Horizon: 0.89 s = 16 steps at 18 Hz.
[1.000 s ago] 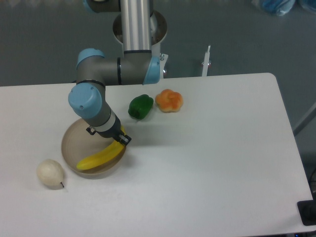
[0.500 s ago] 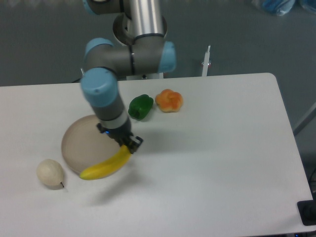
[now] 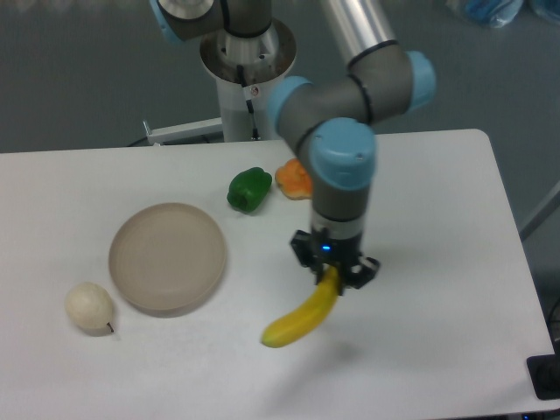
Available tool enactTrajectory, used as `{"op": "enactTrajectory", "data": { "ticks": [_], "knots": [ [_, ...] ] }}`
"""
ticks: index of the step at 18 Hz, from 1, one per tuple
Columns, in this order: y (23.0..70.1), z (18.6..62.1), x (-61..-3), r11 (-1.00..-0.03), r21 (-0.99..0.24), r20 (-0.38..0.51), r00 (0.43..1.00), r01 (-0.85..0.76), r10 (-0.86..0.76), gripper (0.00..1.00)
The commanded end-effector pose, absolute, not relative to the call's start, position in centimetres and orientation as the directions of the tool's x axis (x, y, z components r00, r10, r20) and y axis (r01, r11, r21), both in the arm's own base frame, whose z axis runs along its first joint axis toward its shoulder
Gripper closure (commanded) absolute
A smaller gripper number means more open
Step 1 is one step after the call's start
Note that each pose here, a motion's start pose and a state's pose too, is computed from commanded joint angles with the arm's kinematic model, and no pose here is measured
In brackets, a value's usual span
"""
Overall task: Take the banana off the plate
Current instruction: 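Lift the banana off the plate and carry it away from the plate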
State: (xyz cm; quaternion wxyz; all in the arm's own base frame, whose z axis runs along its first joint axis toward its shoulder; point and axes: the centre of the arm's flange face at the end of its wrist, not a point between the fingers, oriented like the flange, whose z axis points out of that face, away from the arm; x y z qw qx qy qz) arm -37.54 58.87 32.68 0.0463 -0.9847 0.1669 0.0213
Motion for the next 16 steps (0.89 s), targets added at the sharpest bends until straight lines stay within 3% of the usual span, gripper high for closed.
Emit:
{"op": "enactTrajectory", "data": {
  "ticks": [3, 8, 16],
  "knots": [
    [58.5, 32.3, -41.8, -0.897, 0.001, -0.073, 0.895, -0.442, -0.441, 0.94],
    [57.3, 29.4, -46.9, -0.840, 0.018, -0.049, 0.839, -0.542, -0.542, 0.95],
    [58.3, 28.0, -49.6, -0.843, 0.008, -0.058, 0.841, -0.538, -0.538, 0.97]
  ]
}}
